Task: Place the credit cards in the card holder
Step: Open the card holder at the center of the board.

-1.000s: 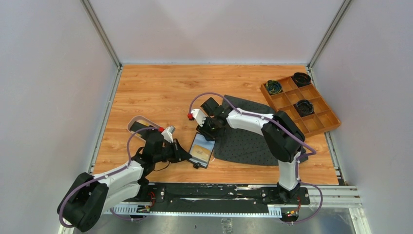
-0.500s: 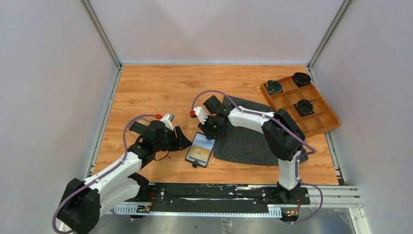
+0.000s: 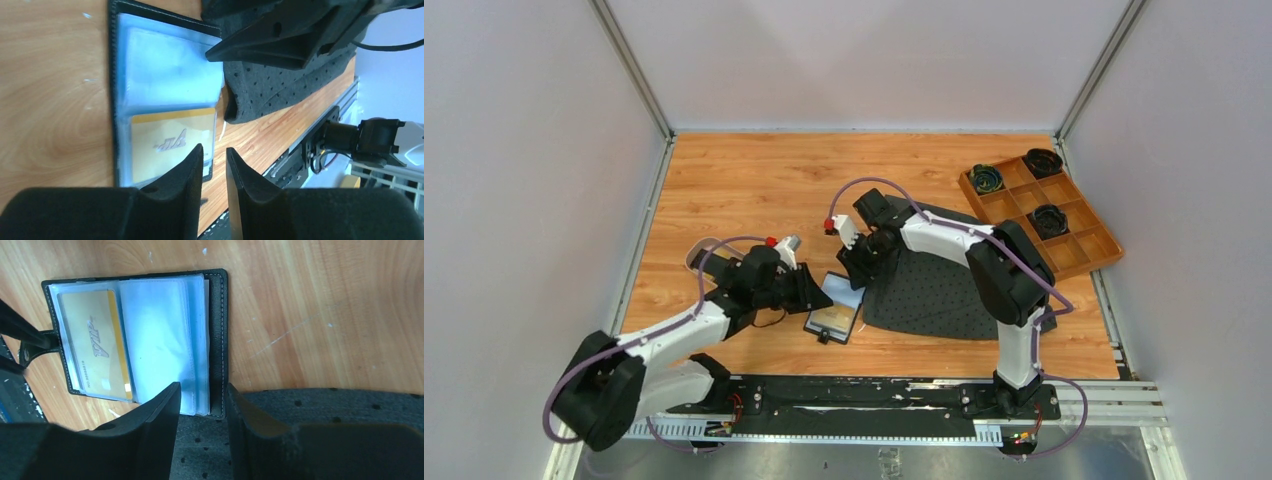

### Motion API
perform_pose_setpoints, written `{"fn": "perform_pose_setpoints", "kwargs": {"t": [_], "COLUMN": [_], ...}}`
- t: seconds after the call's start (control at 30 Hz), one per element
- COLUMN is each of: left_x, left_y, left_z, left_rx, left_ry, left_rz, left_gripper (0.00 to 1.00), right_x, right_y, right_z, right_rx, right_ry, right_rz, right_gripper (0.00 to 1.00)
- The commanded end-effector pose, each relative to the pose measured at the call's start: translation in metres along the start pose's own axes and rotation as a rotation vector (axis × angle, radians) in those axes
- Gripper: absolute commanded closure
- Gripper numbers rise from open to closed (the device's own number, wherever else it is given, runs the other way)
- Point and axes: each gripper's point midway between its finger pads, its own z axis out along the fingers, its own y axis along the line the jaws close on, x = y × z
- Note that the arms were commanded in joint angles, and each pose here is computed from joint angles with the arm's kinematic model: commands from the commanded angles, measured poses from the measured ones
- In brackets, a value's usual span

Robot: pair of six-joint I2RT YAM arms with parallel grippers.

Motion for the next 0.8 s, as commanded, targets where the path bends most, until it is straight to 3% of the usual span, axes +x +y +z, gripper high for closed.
{"fn": "perform_pose_setpoints", "kwargs": {"t": [0.0,0.1,0.27,0.57,0.77], "left_x": [-0.001,0.006,0.014,-0.011,-0.033], "left_y": [-0.017,-0.003,0.034,0.076,0.077], "left_z": [0.025,0.042,0.06,0.057,0.067], "left_rx": [0.02,-0.044,-0.178,-0.317,-0.295], "left_ry": [0.047,0.086,0.111,0.058,0.098], "left_rz": [-0.004,-0.015,-0.033,-0.041,0.01], "left_gripper": [0.73,0.73,0.73,0.76,0.76], "right_x": [0.004,0.007,0.017,0.027,0.026], "right_y": [0.005,0.0,0.004,0.03,0.044], "right_z": [0.001,0.001,0.008,0.023,0.025], "right_rx": [-0.067,-0.058,-0.118,-0.254,-0.291], "right_ry": [0.022,0.026,0.049,0.052,-0.001], "right_rz": [0.044,0.06,0.124,0.352,0.472], "right_gripper": [0.55,0.51,0.53,0.81,0.82]}}
